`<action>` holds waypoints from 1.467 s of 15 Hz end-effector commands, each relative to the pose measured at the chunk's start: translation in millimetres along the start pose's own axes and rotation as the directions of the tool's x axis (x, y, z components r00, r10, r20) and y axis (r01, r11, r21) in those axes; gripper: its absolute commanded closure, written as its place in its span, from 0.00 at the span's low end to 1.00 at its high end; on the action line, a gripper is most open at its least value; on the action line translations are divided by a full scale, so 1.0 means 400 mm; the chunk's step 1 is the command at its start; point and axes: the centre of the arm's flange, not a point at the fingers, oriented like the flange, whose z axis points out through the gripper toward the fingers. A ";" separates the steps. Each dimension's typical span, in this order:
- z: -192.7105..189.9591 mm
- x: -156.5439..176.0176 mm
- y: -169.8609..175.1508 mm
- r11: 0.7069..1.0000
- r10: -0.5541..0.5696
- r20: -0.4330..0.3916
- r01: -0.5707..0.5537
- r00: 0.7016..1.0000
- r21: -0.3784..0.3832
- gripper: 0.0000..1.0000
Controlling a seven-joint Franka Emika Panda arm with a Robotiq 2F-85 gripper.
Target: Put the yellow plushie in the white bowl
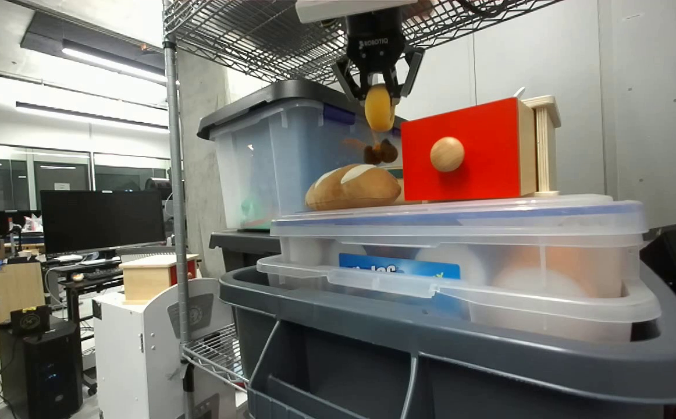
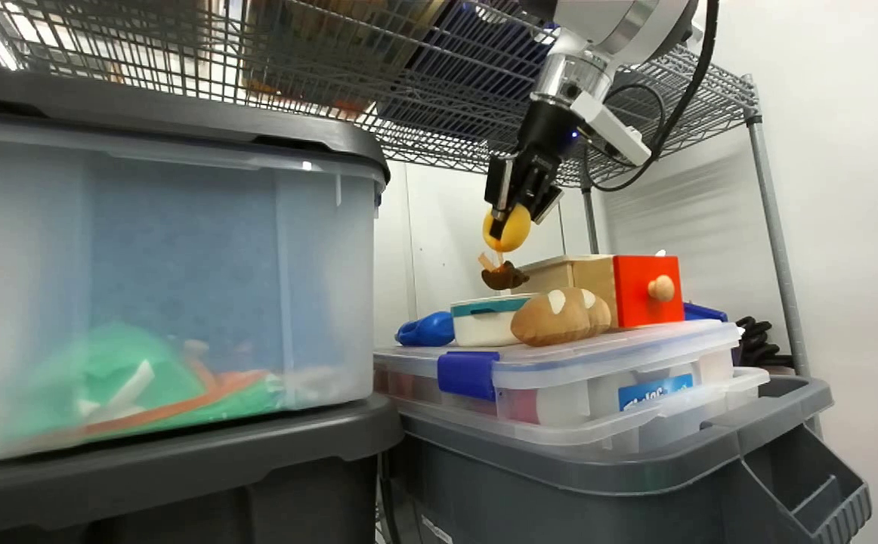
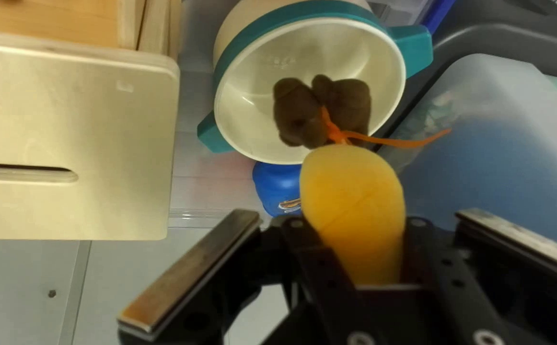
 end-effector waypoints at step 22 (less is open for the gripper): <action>0.044 0.101 0.072 0.999 0.041 -0.026 -0.042 0.999 -0.024 0.00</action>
